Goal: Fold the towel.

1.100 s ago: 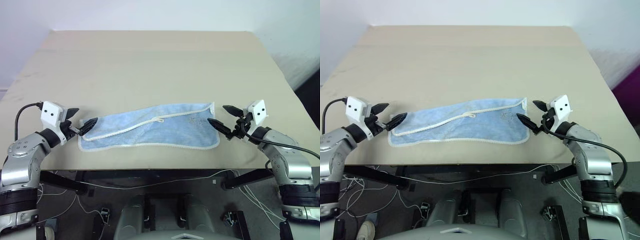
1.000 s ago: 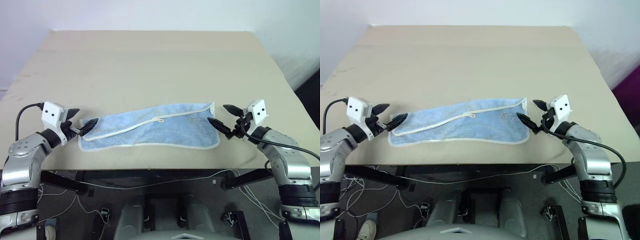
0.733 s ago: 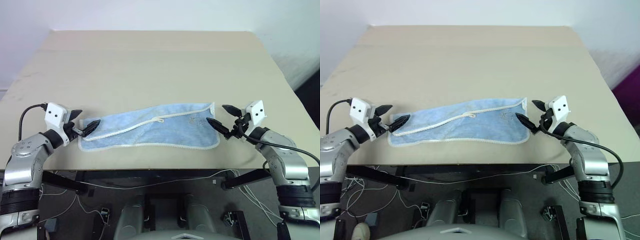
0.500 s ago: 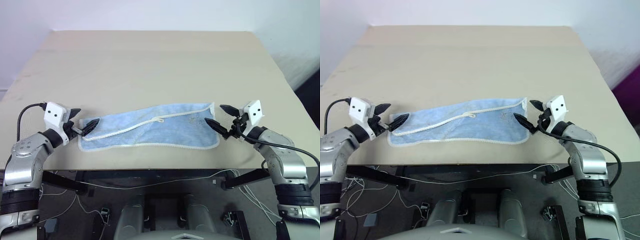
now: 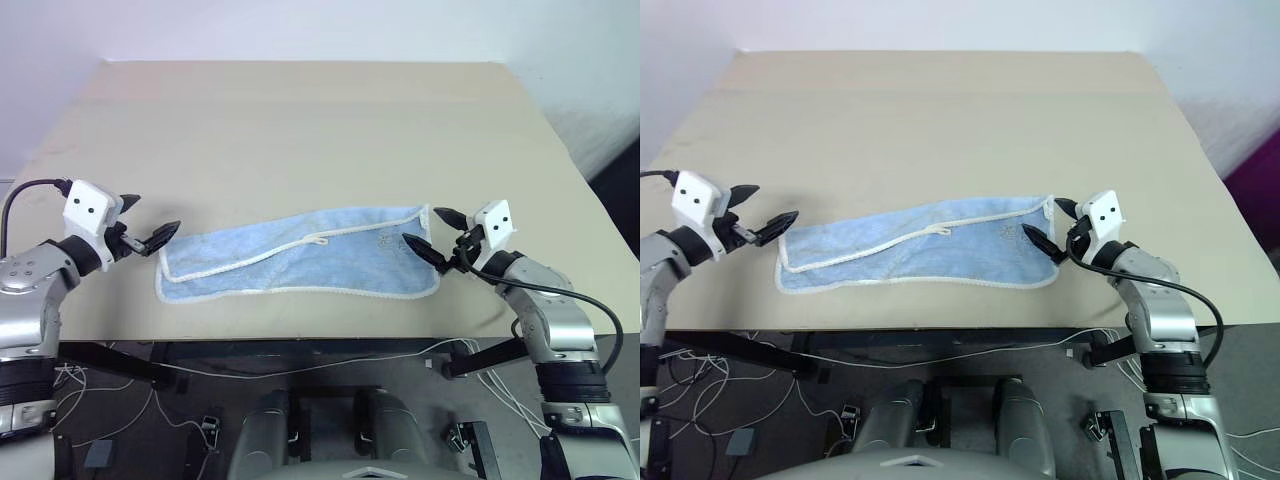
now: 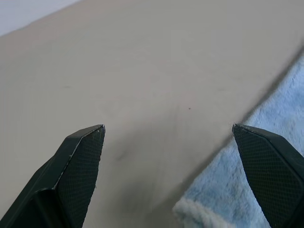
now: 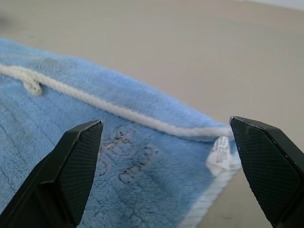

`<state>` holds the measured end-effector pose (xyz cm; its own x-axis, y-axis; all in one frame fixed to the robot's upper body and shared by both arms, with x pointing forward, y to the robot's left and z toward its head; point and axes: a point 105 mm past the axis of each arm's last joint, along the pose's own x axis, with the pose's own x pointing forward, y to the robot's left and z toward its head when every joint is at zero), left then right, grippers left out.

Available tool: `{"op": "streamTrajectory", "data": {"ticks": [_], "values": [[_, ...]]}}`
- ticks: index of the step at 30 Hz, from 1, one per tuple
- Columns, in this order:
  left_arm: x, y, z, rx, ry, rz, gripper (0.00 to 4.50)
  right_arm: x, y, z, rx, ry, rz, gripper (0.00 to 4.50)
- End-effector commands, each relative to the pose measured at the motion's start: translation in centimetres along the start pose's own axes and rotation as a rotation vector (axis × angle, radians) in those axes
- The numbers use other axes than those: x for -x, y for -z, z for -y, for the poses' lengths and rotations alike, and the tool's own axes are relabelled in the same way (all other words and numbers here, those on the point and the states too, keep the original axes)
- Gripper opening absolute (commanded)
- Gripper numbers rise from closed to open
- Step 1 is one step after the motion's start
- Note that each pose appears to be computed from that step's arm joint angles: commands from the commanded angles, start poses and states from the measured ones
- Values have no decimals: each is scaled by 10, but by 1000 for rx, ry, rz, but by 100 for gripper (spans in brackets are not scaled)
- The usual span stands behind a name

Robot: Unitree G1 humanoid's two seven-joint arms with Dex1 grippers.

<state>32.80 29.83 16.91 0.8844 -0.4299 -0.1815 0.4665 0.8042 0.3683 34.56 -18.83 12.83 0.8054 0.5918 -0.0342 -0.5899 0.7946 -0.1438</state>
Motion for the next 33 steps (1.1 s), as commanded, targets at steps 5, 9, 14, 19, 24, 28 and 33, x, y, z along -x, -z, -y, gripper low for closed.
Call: {"op": "streamTrajectory", "data": {"ticks": [5, 9, 14, 19, 24, 28, 33], "values": [[22, 1, 26, -189, 339, -83, 449, -2, -2, -4, 18, 1, 26, 450], [29, 6, 28, -303, 451, -167, 449, -4, -3, -4, 17, 9, 34, 450], [30, 16, 32, -492, 565, -260, 449, -4, -4, -7, 12, 16, 41, 450], [18, 24, 32, -612, 575, -273, 449, -4, -6, -8, 9, 28, 49, 450], [6, 22, 27, -649, 541, -237, 449, -2, -8, -10, 9, 33, 50, 450], [3, 19, 24, -637, 528, -217, 449, -1, -10, -11, 10, 37, 49, 450], [4, 20, 21, -630, 515, -220, 449, -1, -12, -11, 11, 40, 48, 450]]}}
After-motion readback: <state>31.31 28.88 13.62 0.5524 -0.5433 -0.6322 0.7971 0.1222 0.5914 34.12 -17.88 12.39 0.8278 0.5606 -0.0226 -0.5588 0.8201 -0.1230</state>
